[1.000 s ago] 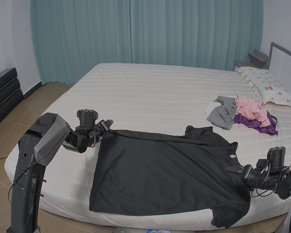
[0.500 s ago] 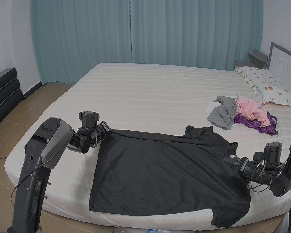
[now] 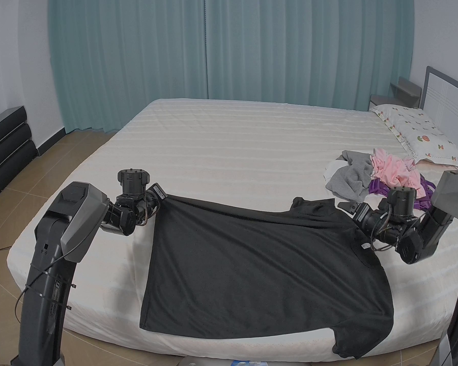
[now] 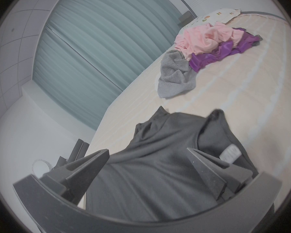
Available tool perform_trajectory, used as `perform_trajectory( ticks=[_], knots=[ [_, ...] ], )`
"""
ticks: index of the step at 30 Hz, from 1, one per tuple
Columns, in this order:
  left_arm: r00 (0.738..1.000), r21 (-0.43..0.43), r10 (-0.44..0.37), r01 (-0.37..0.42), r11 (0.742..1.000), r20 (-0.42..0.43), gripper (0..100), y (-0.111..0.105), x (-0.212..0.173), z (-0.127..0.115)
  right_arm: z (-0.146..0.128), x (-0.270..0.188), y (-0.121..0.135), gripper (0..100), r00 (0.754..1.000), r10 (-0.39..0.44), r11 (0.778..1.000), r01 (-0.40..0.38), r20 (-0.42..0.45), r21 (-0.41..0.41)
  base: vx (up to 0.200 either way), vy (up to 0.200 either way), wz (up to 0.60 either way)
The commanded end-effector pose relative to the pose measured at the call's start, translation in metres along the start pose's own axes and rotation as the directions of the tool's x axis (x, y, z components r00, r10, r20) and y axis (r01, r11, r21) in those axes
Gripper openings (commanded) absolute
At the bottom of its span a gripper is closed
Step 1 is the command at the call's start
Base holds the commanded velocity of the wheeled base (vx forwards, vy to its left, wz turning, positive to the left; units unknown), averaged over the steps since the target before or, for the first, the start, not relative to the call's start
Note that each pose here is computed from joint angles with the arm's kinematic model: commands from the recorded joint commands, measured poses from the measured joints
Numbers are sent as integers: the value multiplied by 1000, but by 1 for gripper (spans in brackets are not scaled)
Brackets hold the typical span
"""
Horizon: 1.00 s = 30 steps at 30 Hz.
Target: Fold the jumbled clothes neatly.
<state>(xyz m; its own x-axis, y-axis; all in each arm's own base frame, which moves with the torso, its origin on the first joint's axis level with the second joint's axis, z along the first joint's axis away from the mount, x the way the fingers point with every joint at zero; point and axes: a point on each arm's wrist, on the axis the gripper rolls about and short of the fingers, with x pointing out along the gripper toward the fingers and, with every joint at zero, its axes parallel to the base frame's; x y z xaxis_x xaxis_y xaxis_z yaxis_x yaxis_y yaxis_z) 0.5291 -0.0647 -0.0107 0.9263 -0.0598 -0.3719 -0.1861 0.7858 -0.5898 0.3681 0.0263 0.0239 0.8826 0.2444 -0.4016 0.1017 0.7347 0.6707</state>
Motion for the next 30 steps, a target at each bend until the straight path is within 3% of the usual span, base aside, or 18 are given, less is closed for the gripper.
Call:
perform_trajectory(
  ticks=[1,16,30],
  knots=[
    [999,3,-12,12,1000,34,0,-5,-5,15,17,56,-3,100,999,-36,999,36,-6,2,0,0,0],
    [999,6,-18,17,1000,27,0,-8,-3,10,30,95,-11,100,998,-65,978,60,-23,-202,0,0,0],
    [1000,9,1,-1,1000,3,0,-1,0,-1,26,119,-15,100,997,-70,961,57,-40,-271,0,0,0]
  ],
)
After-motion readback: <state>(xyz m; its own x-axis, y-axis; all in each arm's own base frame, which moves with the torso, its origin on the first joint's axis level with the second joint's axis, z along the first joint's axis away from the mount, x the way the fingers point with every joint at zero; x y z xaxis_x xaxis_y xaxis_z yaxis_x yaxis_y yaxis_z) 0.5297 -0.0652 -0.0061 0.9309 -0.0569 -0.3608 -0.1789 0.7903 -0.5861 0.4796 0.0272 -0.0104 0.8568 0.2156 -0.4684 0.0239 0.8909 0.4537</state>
